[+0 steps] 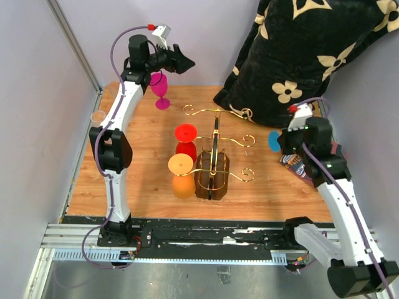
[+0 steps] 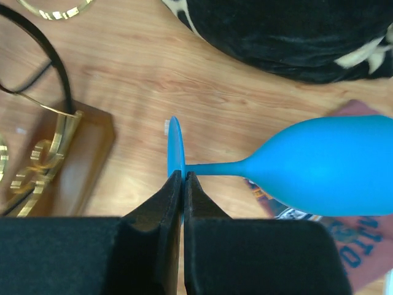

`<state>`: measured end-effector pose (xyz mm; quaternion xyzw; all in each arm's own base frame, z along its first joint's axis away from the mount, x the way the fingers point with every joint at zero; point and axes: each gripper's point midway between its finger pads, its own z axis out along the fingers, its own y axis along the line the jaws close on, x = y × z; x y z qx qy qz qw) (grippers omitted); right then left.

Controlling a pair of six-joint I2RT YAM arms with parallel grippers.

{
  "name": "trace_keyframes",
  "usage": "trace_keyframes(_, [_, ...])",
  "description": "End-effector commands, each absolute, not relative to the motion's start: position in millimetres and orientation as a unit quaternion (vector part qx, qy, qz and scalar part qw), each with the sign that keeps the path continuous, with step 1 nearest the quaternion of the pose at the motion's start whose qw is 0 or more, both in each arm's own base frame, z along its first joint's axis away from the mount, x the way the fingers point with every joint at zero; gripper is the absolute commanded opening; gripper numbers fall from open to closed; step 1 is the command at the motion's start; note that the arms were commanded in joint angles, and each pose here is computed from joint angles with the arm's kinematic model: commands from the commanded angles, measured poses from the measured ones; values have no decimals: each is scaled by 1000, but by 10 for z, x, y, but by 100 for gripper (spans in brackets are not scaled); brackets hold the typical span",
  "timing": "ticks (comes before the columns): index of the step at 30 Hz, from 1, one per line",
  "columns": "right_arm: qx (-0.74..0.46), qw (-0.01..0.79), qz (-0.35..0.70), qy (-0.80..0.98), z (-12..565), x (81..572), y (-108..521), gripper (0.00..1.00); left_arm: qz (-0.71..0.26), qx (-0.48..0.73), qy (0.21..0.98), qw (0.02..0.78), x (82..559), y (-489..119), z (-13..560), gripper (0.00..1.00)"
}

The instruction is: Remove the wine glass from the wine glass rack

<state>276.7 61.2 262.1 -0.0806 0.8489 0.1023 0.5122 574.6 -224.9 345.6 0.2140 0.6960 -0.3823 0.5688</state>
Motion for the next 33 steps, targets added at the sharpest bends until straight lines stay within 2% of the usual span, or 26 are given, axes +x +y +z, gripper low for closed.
trace_keyframes(1, [-168, 549, -84, 814, 2556, 3009, 413, 1, -364, 191, 682, 605, 5541, -2123, 4006, 78])
trace_keyframes(6, [-252, 590, -204, 740, 2381, 3133, 276, 1, -361, 169, 663, 634, 5278, -2027, 4277, 79])
trace_keyframes(10, [-288, 589, -270, 705, 2211, 3135, 153, 1, -368, 159, 664, 631, 5192, -2014, 4342, 79])
trace_keyframes(18, [-357, 529, -316, 702, 1594, 3159, 89, 1, -371, 152, 678, 617, 5147, -2015, 4228, 77])
trace_keyframes(33, [-446, 449, -341, 695, 985, 3333, 281, 1, -345, 157, 687, 620, 5013, -1929, 4226, 78])
